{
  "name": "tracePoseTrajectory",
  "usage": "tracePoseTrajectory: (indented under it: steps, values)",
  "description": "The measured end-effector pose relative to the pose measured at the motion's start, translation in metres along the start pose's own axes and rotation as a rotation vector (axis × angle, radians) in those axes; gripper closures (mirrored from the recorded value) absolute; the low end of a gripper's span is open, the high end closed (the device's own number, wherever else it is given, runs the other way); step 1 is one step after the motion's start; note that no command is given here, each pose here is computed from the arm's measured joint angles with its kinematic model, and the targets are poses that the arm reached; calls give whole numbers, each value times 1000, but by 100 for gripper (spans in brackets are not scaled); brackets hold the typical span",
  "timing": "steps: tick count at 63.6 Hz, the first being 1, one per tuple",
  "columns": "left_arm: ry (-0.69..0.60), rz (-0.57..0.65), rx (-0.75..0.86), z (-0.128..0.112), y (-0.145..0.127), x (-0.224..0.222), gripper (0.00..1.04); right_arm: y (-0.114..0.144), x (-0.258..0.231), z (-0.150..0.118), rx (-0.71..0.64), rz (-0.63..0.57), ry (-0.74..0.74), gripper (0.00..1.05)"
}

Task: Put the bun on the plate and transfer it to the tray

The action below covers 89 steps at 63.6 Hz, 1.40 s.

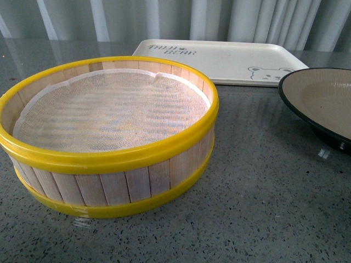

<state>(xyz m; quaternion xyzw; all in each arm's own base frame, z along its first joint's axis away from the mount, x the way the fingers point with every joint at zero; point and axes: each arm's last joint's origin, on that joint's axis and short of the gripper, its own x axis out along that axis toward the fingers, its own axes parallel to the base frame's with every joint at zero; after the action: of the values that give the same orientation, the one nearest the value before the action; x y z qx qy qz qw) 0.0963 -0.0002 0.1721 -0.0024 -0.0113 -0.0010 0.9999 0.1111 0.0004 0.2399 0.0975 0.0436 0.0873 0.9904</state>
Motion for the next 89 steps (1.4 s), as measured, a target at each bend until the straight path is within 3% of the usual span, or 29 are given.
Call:
tracePoseTrajectory:
  steps: [8, 16, 25, 46, 76, 89]
  values:
    - [0, 0, 0, 0, 0, 0, 7, -22, -3, 12, 370, 20, 43, 9]
    - [0, 0, 0, 0, 0, 0, 7, -47, -6, 9, 761, -13, 103, 9]
    - [0, 0, 0, 0, 0, 0, 7, -59, -5, 1, 982, -61, 148, 9]
    - [0, 0, 0, 0, 0, 0, 7, -80, 17, -28, 1117, -196, 276, 9]
    - [0, 0, 0, 0, 0, 0, 7, -55, 53, -43, 1177, -112, 373, 9]
    - [0, 0, 0, 0, 0, 0, 7, -53, 54, -45, 1187, -111, 382, 50]
